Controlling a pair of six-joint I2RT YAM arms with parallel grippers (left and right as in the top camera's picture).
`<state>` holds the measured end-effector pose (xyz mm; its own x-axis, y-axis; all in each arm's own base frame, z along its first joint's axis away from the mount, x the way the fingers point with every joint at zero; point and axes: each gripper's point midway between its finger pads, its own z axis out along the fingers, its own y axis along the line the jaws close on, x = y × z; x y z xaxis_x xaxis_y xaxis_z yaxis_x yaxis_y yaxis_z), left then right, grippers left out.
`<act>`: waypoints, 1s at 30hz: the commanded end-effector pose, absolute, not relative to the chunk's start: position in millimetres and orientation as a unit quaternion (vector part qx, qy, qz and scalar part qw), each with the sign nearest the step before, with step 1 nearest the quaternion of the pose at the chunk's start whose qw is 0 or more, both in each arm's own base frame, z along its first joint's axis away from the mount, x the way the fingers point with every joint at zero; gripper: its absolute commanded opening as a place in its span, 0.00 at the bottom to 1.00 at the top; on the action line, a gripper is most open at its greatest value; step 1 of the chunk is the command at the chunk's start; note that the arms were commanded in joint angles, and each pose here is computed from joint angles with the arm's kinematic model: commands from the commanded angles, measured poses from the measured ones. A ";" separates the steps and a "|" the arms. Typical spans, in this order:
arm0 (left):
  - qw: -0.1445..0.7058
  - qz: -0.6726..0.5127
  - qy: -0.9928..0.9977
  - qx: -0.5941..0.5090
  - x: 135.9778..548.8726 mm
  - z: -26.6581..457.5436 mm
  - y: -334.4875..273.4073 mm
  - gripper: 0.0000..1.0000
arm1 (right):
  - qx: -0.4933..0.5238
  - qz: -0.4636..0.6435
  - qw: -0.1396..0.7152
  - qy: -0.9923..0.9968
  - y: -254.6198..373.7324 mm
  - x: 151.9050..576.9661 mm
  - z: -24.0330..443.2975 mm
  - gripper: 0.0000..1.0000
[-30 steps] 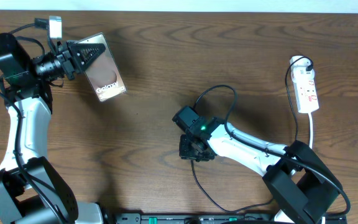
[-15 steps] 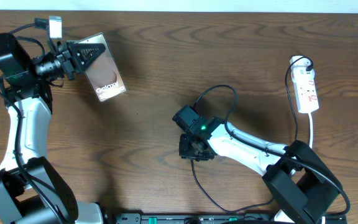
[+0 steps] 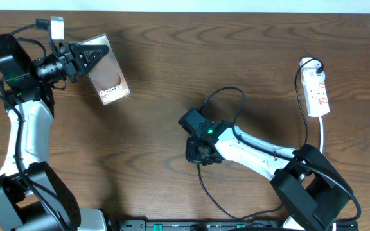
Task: Plug charger to phone and switch on socket
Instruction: 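Lower the right gripper and close it on the USB cable plug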
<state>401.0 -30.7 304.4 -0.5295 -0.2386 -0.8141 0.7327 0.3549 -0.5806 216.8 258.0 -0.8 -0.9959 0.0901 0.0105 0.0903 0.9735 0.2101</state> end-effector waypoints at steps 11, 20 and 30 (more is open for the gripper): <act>0.455 -0.537 0.681 0.199 395.0 311.7 -33.4 0.08 | -0.051 -0.091 0.000 -0.994 250.7 217.9 -8.1 0.06; 0.455 -0.537 0.681 0.199 395.0 311.6 -33.4 0.08 | 0.007 -0.147 -0.004 -0.989 272.8 222.5 -2.4 0.01; 0.455 -0.537 0.681 0.199 394.9 311.6 -33.4 0.08 | 0.345 -0.508 -0.050 -0.788 383.4 200.7 94.3 0.01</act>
<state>401.0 -30.7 304.3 -0.5292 -0.2385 -0.8143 0.7329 0.3550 -0.5803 242.1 362.0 57.6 -0.9117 -0.2903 -0.2906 -0.4107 0.6255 0.6634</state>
